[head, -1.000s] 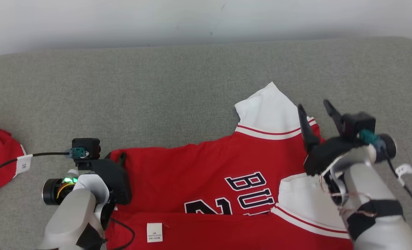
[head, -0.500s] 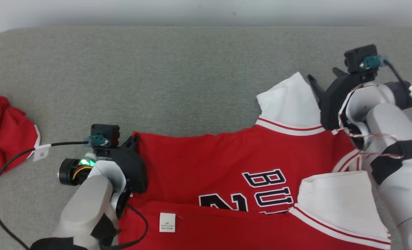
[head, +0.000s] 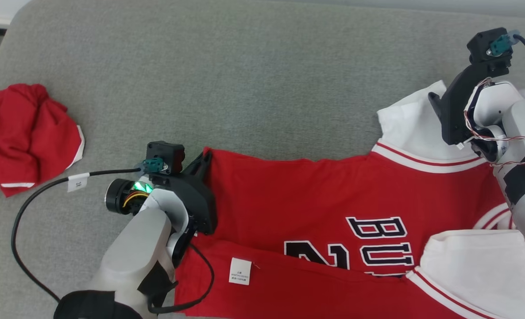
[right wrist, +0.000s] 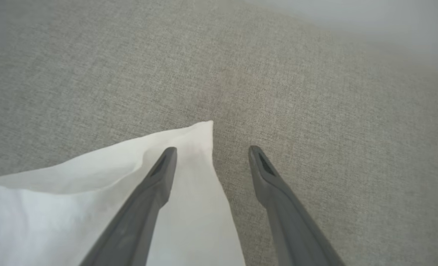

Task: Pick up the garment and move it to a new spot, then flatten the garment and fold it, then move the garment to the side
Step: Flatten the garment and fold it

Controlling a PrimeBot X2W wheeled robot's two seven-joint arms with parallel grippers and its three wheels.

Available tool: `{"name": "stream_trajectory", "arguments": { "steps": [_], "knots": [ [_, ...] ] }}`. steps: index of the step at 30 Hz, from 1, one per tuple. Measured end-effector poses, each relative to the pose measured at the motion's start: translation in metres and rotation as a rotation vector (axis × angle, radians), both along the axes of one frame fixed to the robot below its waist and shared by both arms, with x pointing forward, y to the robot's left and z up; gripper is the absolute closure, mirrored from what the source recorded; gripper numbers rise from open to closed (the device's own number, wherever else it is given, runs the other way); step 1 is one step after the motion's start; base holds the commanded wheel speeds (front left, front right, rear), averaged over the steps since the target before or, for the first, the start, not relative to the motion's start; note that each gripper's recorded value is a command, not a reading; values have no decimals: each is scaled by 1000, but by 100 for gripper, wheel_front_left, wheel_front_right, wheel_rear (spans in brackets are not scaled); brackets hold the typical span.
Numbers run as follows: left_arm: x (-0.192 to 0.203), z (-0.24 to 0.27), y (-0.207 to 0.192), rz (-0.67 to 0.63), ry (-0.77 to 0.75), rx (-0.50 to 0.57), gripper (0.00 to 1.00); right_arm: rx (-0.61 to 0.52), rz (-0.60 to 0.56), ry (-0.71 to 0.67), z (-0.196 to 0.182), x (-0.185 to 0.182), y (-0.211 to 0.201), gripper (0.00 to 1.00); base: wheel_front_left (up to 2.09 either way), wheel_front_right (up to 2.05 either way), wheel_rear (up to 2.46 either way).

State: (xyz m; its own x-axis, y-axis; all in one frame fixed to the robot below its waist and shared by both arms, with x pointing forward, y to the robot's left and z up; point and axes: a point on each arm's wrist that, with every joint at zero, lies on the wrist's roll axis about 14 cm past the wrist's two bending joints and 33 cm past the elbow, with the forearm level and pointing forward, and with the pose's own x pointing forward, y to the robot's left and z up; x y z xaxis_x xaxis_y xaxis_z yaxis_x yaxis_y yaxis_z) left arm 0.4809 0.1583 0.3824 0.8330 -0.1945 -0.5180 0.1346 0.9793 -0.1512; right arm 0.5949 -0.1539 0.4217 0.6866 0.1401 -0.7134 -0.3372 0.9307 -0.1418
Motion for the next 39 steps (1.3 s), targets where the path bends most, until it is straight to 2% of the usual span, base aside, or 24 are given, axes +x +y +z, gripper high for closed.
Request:
{"name": "stream_trajectory", "arguments": {
  "steps": [3,5,6,7,8,9,13,19,24,33,39],
  "knots": [
    [1,-1,2,4,-1,1,100,-7,1,46,-13,1,4,4,0,0,0],
    [1,-3,3,8,2,-2,100,2,1,61,-19,3,8,17,0,0,0],
    [1,-3,4,10,3,-6,100,2,3,68,-22,3,9,51,0,0,0],
    [1,-4,4,12,3,-8,100,5,3,69,-23,4,10,58,0,0,0],
    [2,-4,4,13,1,-8,100,6,8,61,-24,6,12,85,0,0,0],
    [2,-4,4,13,1,-8,100,4,11,58,-24,7,13,100,0,0,0],
    [4,-3,5,18,-18,-11,100,8,5,4,-17,12,8,100,0,0,0],
    [4,3,6,28,-53,-12,100,-10,-24,-150,12,23,-17,100,0,0,0],
    [3,11,7,37,-95,-8,100,-15,-46,-226,28,20,-31,100,0,0,0],
    [7,38,5,31,-207,-5,100,57,-53,-357,55,4,-27,100,0,0,0],
    [-4,44,3,28,-232,-13,100,121,-80,-432,69,-15,-33,100,0,0,0]
  ]
}}
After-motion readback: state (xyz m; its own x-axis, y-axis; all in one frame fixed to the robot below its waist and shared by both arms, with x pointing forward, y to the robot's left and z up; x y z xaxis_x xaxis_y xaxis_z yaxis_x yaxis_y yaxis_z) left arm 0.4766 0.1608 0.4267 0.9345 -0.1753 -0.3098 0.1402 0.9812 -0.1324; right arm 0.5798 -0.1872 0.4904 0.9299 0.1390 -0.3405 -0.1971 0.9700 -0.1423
